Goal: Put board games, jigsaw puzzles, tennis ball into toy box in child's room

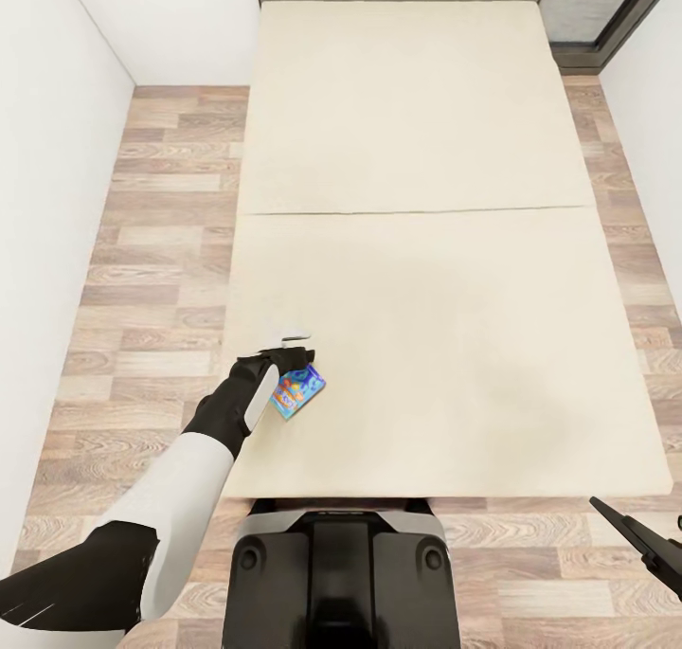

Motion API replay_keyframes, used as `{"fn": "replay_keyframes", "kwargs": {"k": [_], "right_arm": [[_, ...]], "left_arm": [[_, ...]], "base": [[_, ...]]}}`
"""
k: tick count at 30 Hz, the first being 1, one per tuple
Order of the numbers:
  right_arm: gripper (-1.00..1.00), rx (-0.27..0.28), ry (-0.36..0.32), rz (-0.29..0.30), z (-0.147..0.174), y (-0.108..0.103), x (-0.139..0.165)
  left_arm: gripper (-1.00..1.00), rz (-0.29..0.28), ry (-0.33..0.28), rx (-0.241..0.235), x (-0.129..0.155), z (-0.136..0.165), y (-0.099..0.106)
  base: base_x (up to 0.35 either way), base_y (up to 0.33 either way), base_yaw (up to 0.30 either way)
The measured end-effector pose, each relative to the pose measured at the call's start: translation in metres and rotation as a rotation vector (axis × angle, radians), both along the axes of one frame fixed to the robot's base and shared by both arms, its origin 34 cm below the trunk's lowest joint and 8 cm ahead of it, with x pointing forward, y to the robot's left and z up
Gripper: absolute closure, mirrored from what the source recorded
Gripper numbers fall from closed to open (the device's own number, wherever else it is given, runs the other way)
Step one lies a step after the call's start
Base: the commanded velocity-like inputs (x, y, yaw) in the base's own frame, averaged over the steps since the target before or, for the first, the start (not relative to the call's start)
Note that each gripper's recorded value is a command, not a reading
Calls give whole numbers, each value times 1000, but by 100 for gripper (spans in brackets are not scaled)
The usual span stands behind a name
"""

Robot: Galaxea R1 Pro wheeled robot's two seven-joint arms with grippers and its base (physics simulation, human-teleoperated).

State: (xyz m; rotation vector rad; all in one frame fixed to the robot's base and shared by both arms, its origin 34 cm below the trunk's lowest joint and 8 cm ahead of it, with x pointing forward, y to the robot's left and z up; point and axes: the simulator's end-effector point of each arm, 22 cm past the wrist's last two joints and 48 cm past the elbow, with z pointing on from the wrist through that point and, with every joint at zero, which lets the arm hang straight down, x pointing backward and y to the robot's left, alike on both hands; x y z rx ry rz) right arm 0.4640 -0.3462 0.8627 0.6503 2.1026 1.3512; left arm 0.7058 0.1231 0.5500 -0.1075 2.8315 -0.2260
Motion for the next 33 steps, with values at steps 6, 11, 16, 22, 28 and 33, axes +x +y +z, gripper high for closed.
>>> {"fn": "replay_keyframes", "kwargs": {"k": [6, 11, 16, 22, 28, 33], "right_arm": [[-100, 1, 1, -1, -1, 0, 0], [-100, 1, 2, -2, -1, 0, 0], [-100, 0, 2, -1, -1, 0, 0], [-100, -2, 4, 0, -2, 0, -1], [-100, -3, 6, 0, -2, 0, -1], [-100, -2, 7, -2, -3, 0, -1]], "left_arm": [[-100, 0, 1, 1, -1, -1, 1], [-100, 0, 2, 2, -1, -1, 1], [-100, 0, 2, 2, -1, -1, 1], [-100, 0, 2, 2, -1, -2, 1], [-100, 0, 2, 2, -1, -2, 1], [-100, 0, 2, 2, -1, -2, 1]], "base": [[0, 0, 0], [0, 0, 0], [0, 0, 0], [0, 0, 0], [0, 0, 0], [0, 0, 0]]}}
